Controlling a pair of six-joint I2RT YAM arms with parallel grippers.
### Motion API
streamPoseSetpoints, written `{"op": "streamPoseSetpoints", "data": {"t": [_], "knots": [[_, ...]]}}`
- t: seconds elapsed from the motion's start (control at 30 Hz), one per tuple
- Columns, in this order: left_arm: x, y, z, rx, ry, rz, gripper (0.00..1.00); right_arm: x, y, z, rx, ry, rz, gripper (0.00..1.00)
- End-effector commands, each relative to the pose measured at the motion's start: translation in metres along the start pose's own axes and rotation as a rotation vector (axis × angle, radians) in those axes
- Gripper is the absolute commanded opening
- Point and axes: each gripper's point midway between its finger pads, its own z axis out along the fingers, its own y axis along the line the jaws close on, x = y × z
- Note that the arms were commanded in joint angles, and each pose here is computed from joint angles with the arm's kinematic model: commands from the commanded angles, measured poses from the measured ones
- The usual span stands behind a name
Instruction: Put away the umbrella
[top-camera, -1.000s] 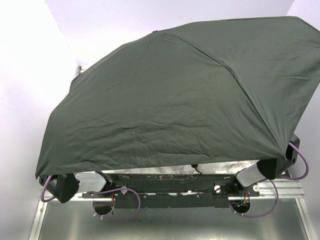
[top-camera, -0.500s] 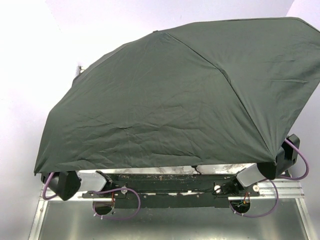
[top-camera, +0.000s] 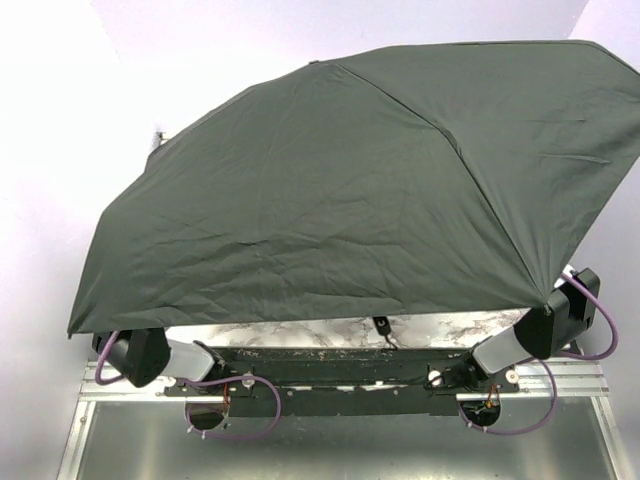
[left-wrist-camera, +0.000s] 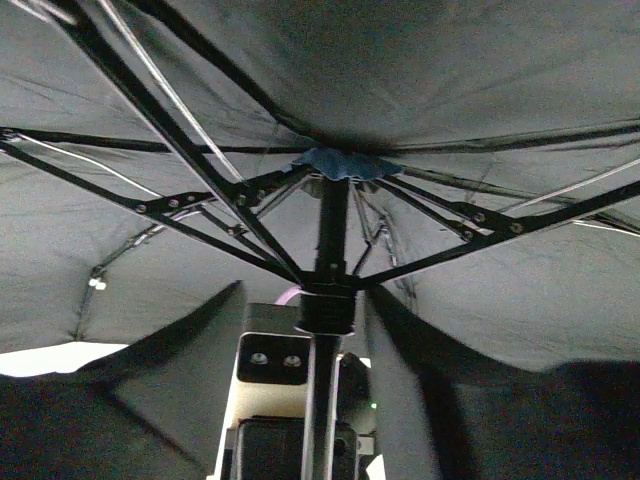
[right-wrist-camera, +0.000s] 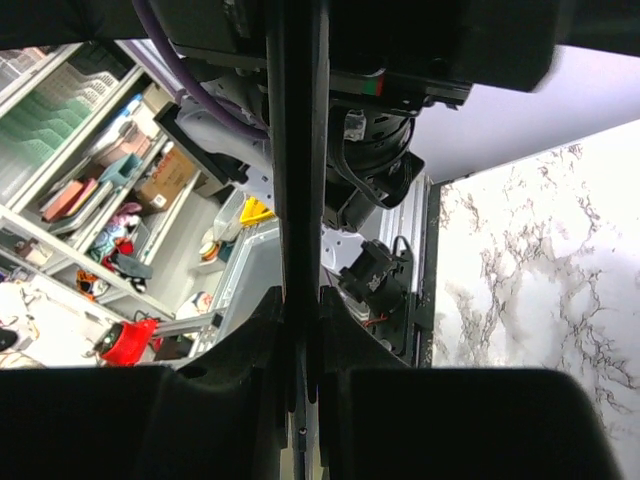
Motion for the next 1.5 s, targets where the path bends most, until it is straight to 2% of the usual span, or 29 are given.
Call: {"op": "streamPoseSetpoints", "data": {"t": [0.0, 0.03, 0.07, 0.1, 0.37, 0.5, 0.7, 0.83, 0.97, 1.0, 1.17, 1.2, 1.3, 1.47], "knots": [[-0.015, -0.024, 0.009, 0.08, -0.063, -0.03, 0.37, -0.004, 0.016, -0.002, -0.021, 0.004, -0.071, 0.01], [-0.014, -0.025, 0.009, 0.092, -0.058, -0.031, 0.28, -0.005, 0.016, -0.002, -0.02, 0.002, -0.072, 0.0], [-0.013, -0.027, 0.009, 0.103, -0.056, -0.033, 0.02, -0.004, 0.015, -0.002, -0.019, 0.002, -0.07, 0.01], [-0.012, -0.026, 0.008, 0.101, -0.053, -0.037, 0.0, -0.004, 0.015, -0.002, -0.017, 0.002, -0.071, 0.01], [-0.01, -0.028, 0.004, 0.091, -0.026, 0.004, 0.0, -0.01, 0.006, -0.007, 0.035, -0.016, -0.082, 0.01], [0.002, -0.023, -0.003, 0.065, 0.039, -0.004, 0.0, -0.021, -0.017, -0.016, 0.148, -0.05, -0.085, 0.0], [0.048, 0.014, -0.048, -0.077, 0.137, -0.043, 0.0, -0.05, -0.073, -0.05, 0.432, -0.125, -0.11, 0.0], [0.066, 0.043, -0.077, -0.184, 0.146, -0.082, 0.0, -0.045, -0.09, -0.054, 0.466, -0.11, -0.106, 0.0], [0.073, 0.055, -0.079, -0.248, 0.12, -0.084, 0.0, -0.029, -0.098, -0.05, 0.424, -0.082, -0.061, 0.02], [0.071, 0.057, -0.077, -0.249, 0.106, -0.074, 0.0, -0.022, -0.101, -0.049, 0.411, -0.07, -0.044, 0.04], [0.019, 0.069, -0.066, -0.315, -0.07, 0.015, 0.0, 0.018, -0.092, -0.052, 0.354, 0.005, -0.031, 0.49], [0.004, 0.069, -0.064, -0.324, -0.11, 0.036, 0.0, 0.026, -0.089, -0.054, 0.355, 0.026, -0.036, 0.54], [-0.034, 0.071, -0.06, -0.343, -0.198, 0.093, 0.0, 0.052, -0.083, -0.062, 0.37, 0.086, -0.02, 0.58], [-0.068, 0.066, -0.054, -0.339, -0.274, 0.143, 0.0, 0.091, -0.072, -0.069, 0.347, 0.16, 0.046, 0.61]]}}
